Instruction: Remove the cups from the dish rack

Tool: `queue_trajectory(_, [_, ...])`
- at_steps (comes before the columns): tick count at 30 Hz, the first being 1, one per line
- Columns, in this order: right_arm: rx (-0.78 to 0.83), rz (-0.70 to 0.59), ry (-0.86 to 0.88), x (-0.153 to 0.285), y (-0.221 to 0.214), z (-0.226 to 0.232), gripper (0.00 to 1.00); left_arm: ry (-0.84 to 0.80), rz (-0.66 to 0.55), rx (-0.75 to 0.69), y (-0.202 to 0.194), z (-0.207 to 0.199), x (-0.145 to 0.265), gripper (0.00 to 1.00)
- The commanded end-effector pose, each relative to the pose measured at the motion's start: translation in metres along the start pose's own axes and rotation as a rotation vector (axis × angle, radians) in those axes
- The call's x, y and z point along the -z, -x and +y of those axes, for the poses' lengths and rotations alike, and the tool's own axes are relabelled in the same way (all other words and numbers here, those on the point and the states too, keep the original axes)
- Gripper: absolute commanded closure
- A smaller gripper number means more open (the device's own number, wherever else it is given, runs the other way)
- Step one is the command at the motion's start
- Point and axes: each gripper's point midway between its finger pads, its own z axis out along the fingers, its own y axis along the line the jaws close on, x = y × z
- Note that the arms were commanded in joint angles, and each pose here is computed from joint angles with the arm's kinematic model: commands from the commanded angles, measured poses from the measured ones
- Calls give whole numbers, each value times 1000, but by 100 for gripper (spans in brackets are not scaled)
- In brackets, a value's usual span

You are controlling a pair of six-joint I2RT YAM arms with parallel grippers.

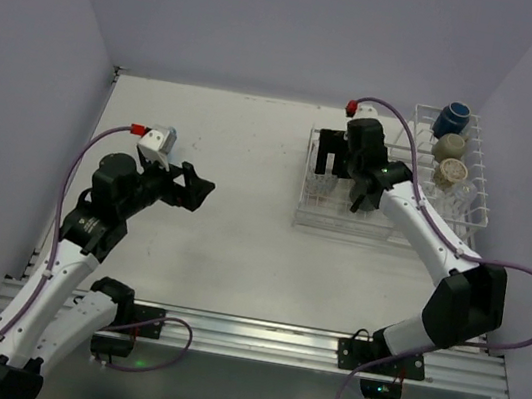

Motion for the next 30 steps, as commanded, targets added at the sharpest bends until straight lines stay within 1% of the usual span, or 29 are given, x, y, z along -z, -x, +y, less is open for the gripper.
queue_trajectory(1, [132, -1, 112, 3, 16, 9, 1, -56, -32, -61, 8, -14, -2, 0])
queue_trajectory(2, [142, 3, 179, 4, 18, 18, 1, -57, -27, -65, 6, -14, -2, 0])
queue_trajectory(3, [150, 7, 201, 3, 19, 19, 1, -61, -23, -69, 4, -16, -2, 0])
queue_trajectory(8, [197, 77, 239, -7, 13, 22, 1, -46, -20, -72, 2, -14, 0, 0])
queue_trajectory(15, [194, 155, 173, -28, 5, 5, 1, -43, -20, -73, 2, -13, 0, 0])
queue_trajectory(21, [201, 193, 211, -33, 3, 13, 1, -43, -9, -70, -1, -12, -2, 0])
queue_trajectory(25, [203, 204, 199, -38, 2, 12, 1, -43, -9, -70, -1, -12, -2, 0])
queue_trajectory(28, [207, 209, 164, -44, 2, 7, 1, -45, -10, -71, -1, -13, -2, 0])
queue_trajectory(30, [215, 218, 94, -48, 0, -6, 1, -45, -8, -70, -1, -13, -2, 0])
